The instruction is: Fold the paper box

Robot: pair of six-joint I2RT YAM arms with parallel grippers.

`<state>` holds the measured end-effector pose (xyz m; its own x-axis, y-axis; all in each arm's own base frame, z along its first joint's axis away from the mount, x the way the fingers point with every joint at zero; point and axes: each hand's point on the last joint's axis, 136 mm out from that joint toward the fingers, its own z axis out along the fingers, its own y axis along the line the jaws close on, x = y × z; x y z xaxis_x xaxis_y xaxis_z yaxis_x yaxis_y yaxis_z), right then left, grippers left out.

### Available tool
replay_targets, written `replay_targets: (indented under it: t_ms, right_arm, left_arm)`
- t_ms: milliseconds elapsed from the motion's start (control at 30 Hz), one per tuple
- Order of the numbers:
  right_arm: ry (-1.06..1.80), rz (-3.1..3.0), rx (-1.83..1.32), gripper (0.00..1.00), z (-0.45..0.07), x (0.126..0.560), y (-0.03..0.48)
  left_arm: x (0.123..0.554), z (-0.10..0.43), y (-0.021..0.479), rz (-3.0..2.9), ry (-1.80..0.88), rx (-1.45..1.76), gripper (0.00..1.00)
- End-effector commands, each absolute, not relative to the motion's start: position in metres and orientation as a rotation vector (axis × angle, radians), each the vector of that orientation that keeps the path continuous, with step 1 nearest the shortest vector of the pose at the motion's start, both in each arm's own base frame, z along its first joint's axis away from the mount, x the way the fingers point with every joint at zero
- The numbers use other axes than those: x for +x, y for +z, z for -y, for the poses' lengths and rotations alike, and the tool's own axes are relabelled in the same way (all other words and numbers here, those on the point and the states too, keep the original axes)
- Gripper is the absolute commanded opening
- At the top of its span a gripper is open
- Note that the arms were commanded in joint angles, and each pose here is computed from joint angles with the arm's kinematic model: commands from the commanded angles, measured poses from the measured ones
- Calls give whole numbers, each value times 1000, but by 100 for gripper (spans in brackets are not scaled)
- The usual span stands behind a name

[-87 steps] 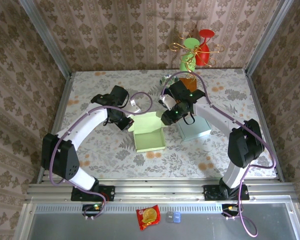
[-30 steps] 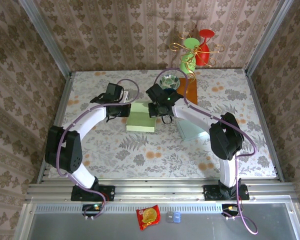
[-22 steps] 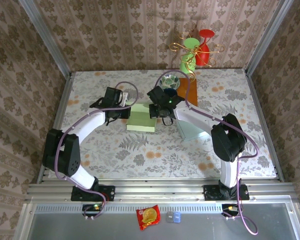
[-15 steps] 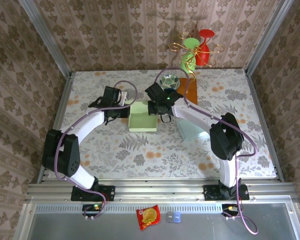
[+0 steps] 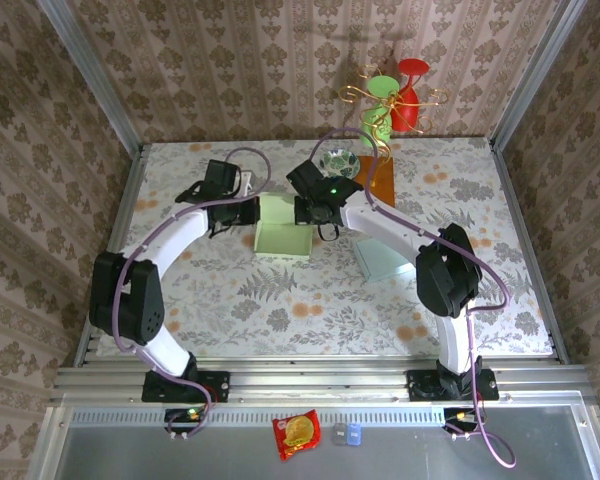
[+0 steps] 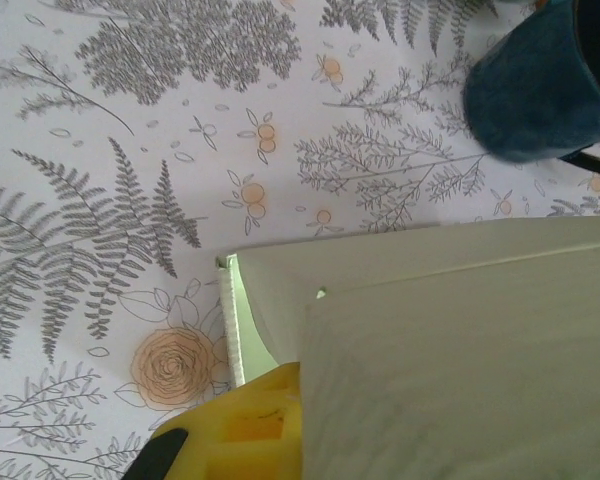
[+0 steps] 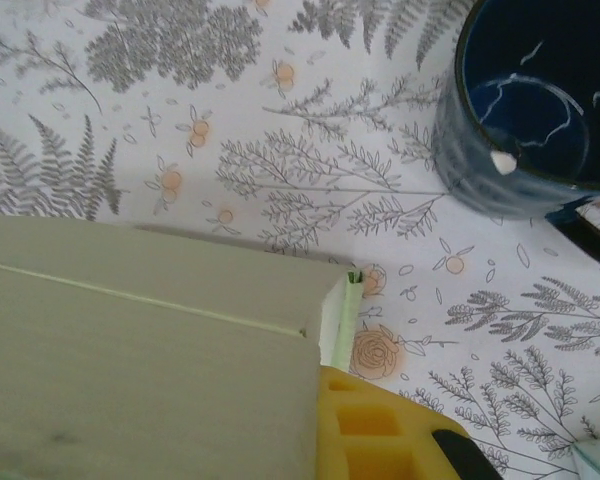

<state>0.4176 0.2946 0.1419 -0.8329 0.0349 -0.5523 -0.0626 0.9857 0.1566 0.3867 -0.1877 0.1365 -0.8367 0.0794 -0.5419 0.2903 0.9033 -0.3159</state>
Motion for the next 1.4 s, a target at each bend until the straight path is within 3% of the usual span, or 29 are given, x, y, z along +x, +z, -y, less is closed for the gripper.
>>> replay_targets:
  t_ms: [0,400,667,800,933,1200,1367]
  right_arm:
    - [376,-2498,-35,0,-318,417,149]
    - [315,-2480,-115,2,-308,399,131]
    - [415,-2592,5,42,-304,371,160]
    - [632,-2626,236,52,-306,346,177]
    - [830,-2584,550,54,-297,330,192]
    - [1217,-2171,1309,53,-295,346,220]
    - [1261,-2067,1503,52,-307,366,219]
  left_arm:
    - [377,209,135,-2496,-656,321,0]
    - [357,206,107,-2433,-601,384,0]
    - [352,192,102,-2446,-485,336,0]
    - [351,192,103,-2448,-456,328,0]
    - [351,191,104,-2445,-438,321,0]
    - [345,197,106,-2436,-416,329,0]
    - [342,195,106,-2433,-409,315,0]
